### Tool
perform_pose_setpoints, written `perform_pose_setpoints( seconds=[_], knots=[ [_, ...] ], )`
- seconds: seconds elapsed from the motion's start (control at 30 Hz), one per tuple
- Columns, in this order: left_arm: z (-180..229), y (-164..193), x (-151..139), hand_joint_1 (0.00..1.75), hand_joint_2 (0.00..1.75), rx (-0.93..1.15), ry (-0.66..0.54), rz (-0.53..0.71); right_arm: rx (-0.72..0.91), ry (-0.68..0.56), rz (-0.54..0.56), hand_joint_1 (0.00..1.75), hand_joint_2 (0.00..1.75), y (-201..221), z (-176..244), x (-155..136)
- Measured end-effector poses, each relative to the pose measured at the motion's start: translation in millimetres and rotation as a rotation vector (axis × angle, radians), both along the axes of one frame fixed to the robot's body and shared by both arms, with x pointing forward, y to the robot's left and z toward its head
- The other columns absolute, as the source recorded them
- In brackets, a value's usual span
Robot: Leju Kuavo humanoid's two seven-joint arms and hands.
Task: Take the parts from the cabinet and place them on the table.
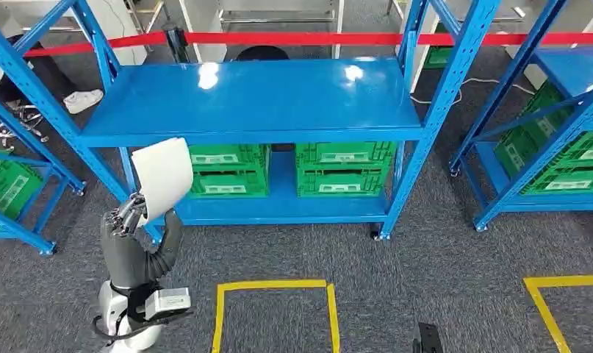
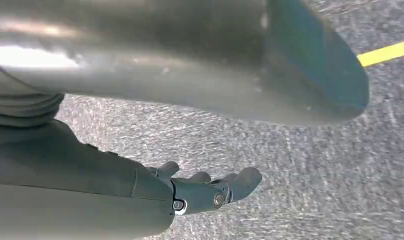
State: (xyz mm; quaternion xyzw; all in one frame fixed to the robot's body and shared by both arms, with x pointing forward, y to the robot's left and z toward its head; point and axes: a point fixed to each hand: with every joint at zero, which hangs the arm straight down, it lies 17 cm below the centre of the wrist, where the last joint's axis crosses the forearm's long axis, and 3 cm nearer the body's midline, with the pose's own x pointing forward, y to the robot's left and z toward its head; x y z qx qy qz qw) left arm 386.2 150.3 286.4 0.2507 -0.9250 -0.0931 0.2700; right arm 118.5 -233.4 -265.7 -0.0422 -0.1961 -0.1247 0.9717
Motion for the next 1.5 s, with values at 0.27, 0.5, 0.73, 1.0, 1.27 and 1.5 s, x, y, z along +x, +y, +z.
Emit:
perform_pose_setpoints(
  seconds=[0.27,0.5,0.73,1.0,1.27,1.5],
  knots=[
    [6,-3,0,1.75,1.75,0.008,-0.018,0.001,0.000,-0.027,-0.004,0.00,0.00,-2,2,4],
    [9,-7,1,1.75,1.75,0.010,-0.022,-0.002,0.003,-0.038,-0.008,0.00,0.00,-2,2,5],
    [12,-8,2,1.75,1.75,0.009,-0.029,-0.003,0.023,-0.044,-0.013,0.00,0.00,1,3,8],
    [11,-6,3,1.75,1.75,0.018,-0.029,0.003,0.038,-0.047,-0.022,0.00,0.00,5,4,9],
    [17,-4,2,1.75,1.75,0.019,-0.047,0.014,0.058,-0.049,-0.007,0.00,0.00,11,4,7],
    [14,-5,1,1.75,1.75,0.037,-0.045,0.023,0.070,-0.044,0.006,0.00,0.00,15,4,5]
  ],
)
